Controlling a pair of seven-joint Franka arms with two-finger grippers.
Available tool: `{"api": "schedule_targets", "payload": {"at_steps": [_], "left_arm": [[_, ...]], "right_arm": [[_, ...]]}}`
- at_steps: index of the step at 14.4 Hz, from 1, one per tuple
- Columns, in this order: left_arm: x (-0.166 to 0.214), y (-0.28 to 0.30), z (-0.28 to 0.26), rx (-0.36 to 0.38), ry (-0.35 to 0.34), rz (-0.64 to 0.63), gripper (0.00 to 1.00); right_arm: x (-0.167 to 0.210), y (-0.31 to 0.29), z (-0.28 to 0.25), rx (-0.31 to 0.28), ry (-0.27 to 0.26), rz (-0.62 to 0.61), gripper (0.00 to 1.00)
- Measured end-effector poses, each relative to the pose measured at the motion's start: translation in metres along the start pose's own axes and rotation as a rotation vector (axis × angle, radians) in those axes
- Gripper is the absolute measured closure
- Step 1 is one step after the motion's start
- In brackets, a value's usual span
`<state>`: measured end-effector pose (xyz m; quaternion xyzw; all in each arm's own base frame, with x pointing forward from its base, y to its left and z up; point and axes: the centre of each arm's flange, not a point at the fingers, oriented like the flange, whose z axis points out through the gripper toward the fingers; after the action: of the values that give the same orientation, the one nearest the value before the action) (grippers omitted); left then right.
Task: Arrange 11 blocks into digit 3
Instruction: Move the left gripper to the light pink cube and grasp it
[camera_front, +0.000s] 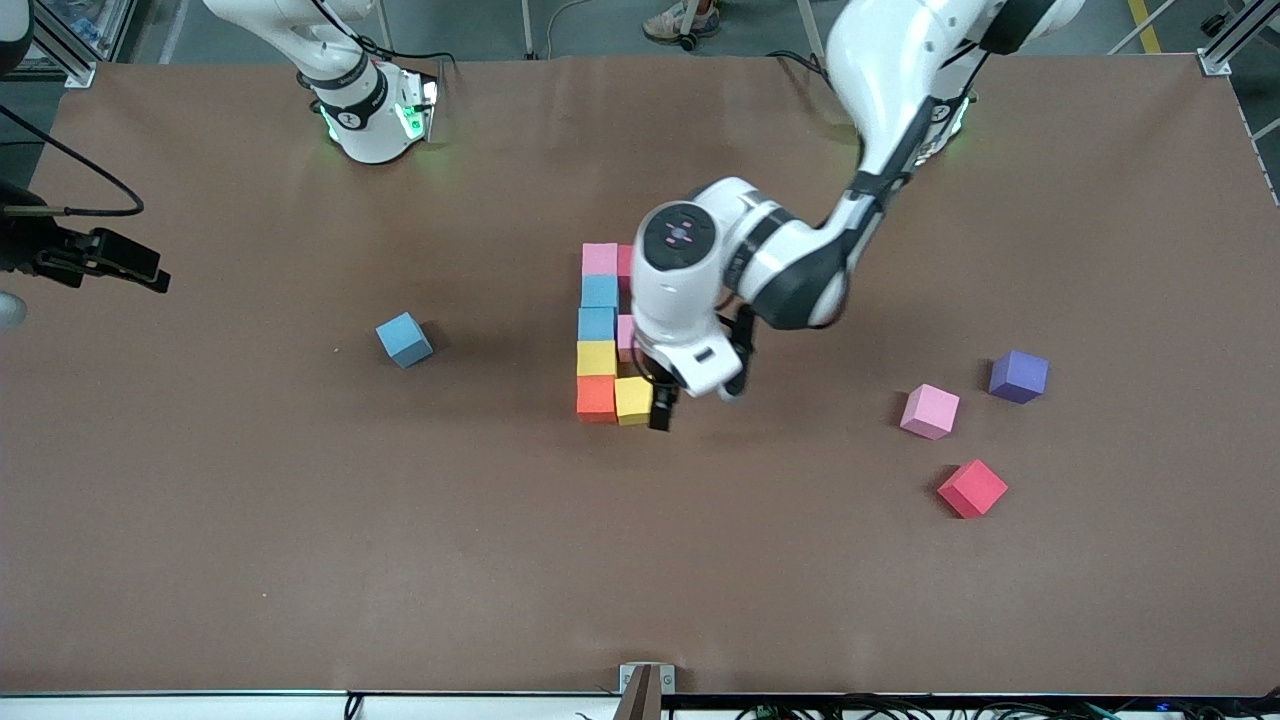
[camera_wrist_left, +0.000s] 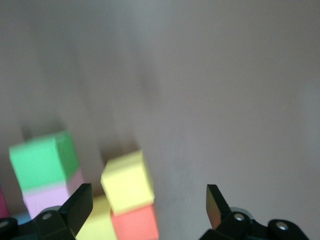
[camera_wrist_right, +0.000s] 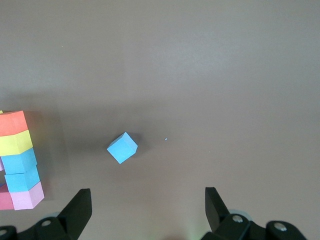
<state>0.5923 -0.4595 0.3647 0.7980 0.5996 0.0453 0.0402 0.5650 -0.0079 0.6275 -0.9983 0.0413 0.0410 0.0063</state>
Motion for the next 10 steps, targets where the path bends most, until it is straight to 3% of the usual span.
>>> {"api": "schedule_targets", "payload": {"at_steps": [4,10], "left_arm": [[0.119,0.019,-0.020,0.063,0.040,0.190,0.00],[0.242,-0.016,0.003,0.193,0.046,0.369,0.00]], "right_arm": [[-0.027,0.002,-0.014,0.000,0.022,-0.005,0.00],[-0.048,-0.001,-0.031,-0.011,0.040,-0.024,0.00]]}}
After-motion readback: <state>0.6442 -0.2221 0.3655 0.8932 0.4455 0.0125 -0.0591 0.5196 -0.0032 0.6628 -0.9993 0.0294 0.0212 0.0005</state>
